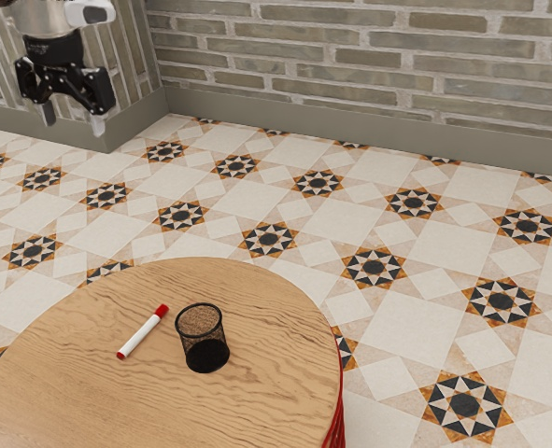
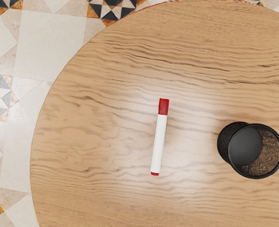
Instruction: Put the marker into the pen holder.
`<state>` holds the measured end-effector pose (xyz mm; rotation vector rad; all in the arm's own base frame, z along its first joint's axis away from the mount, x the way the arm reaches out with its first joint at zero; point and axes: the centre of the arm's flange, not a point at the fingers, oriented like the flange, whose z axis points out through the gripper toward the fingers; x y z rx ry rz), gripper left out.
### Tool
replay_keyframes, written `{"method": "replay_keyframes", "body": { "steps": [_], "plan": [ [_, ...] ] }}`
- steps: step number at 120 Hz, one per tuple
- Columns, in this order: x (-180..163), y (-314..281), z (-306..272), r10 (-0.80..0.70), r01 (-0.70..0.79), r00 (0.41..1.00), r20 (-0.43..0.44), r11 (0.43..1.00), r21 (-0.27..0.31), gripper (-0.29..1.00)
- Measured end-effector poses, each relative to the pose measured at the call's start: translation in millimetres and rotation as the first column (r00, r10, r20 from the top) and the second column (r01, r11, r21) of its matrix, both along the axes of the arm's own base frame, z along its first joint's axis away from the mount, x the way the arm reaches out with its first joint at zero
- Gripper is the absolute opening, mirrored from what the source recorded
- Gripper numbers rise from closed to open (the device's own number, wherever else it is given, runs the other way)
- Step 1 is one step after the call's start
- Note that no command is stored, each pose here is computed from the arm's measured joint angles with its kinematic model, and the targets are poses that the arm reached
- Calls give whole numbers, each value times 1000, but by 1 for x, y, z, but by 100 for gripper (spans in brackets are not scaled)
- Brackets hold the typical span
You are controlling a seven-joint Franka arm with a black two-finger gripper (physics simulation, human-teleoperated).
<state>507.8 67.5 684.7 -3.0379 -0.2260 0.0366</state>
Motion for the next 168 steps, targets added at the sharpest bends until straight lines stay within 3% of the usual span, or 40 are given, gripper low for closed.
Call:
{"method": "replay_keyframes", "body": {
  "steps": [20, 31, 42, 65, 104, 168],
  "plan": [
    [1, -12, -12, -34, 33, 998, 54, 999, 19, 70],
    [16, 14, -95, 13, -13, 999, -48, 1000, 3, 70],
    [10, 33, -191, 49, -52, 988, -146, 998, -19, 70],
    [-4, 26, -292, 55, -65, 988, -142, 996, -64, 70],
    [-2, -3, -362, 22, -27, 998, -50, 995, -91, 70],
    [-1, 23, -425, 36, -38, 999, -18, 991, -131, 70]
  ]
}}
